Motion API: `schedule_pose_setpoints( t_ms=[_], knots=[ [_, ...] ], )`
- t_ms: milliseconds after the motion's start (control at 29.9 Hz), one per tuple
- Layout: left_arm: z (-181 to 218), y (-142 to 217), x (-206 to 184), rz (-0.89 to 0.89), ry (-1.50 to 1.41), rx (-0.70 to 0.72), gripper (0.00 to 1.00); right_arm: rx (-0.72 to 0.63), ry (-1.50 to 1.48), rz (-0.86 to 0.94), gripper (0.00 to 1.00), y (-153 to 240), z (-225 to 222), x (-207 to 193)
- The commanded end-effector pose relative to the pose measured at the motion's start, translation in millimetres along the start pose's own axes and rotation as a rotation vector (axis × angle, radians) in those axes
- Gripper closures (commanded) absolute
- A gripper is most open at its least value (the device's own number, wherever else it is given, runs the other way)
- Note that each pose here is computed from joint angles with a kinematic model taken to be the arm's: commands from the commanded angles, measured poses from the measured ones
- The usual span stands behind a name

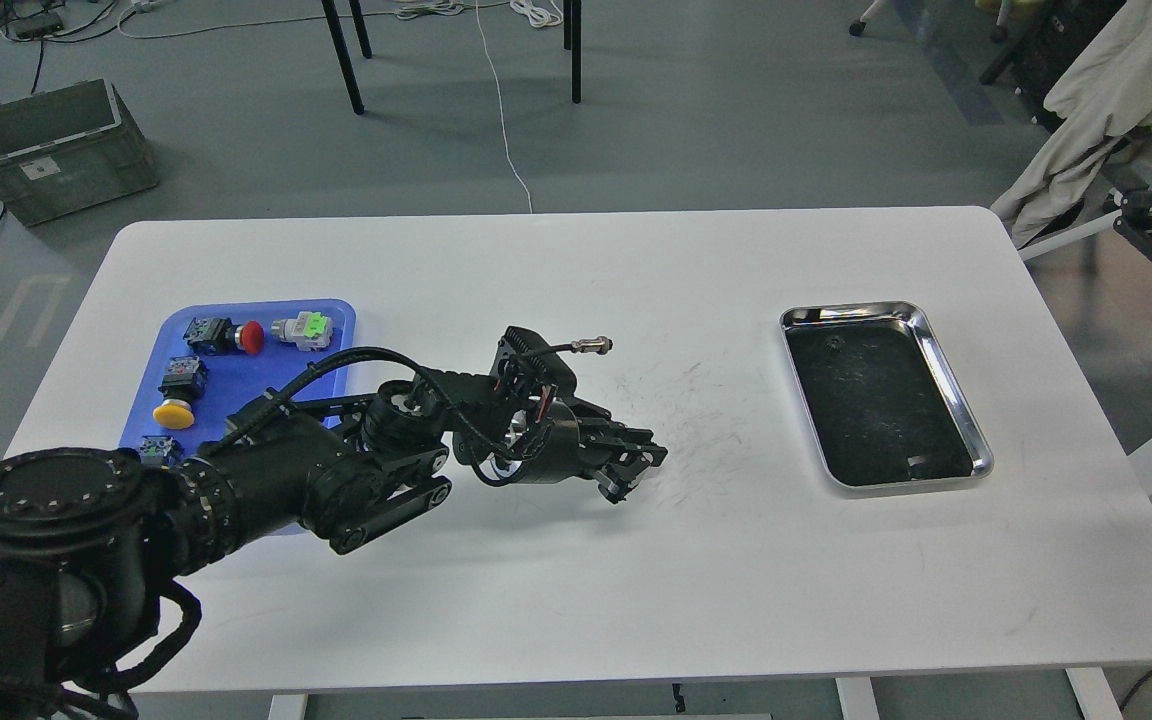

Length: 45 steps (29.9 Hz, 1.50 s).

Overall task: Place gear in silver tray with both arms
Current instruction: 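Lower the gear and open the left gripper between the trays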

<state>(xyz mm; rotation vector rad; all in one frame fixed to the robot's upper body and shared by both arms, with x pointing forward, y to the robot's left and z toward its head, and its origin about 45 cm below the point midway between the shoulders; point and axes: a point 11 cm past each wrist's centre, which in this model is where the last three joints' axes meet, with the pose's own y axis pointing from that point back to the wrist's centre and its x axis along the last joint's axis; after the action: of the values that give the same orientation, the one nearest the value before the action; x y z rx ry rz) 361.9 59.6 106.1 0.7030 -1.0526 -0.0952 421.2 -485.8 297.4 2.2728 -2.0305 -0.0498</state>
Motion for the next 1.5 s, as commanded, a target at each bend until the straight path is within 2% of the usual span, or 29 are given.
schedule_pose_setpoints(
  t_ms=[0, 100, 368, 468, 669, 936, 1070, 1337, 1404, 1471],
  knots=[
    [0.1, 0.0, -0.2, 0.0, 0.002, 0.0, 0.93, 0.0, 0.001, 0.001, 0.04, 0.5, -0.5, 0.8],
    [0.2, -0.1, -0.1, 0.004, 0.011, -0.001, 0.86, 0.0, 0.001, 0.001, 0.04, 0.5, -0.5, 0.8],
    [0.8, -0.3, -0.3, 0.008, 0.017, -0.003, 0.78, 0.003, 0.004, 0.002, 0.04, 0.2, -2.1, 1.2],
    [0.9, -0.3, 0.1, 0.011, 0.026, -0.004, 0.68, 0.005, 0.003, 0.002, 0.04, 0.0, -2.9, 1.1],
    [1.1, -0.3, 1.3, 0.019, 0.043, -0.006, 0.62, 0.003, 0.004, 0.001, 0.04, 0.6, -2.5, 1.6],
    [0.0, 0.7, 9.5, 0.04, 0.047, -0.004, 0.59, 0.005, 0.005, 0.001, 0.04, 1.0, -3.8, 2.5],
    [-2.7, 4.2, 33.1, 0.086, 0.043, 0.001, 0.57, 0.009, 0.005, -0.002, 0.04, 0.3, -5.9, 2.3],
    [-2.1, 21.6, 121.7, 0.257, 0.104, -0.019, 0.53, 0.037, 0.049, -0.025, 0.04, -4.0, -25.1, 0.5],
    [-0.7, 25.2, 136.0, 0.286, 0.12, -0.027, 0.53, 0.046, 0.081, -0.034, 0.04, -6.6, -33.4, -0.5],
    [-17.5, 41.4, 139.6, 0.313, 0.149, 0.007, 0.52, 0.038, 0.113, -0.046, 0.04, -7.5, -34.0, -2.5]
  ],
)
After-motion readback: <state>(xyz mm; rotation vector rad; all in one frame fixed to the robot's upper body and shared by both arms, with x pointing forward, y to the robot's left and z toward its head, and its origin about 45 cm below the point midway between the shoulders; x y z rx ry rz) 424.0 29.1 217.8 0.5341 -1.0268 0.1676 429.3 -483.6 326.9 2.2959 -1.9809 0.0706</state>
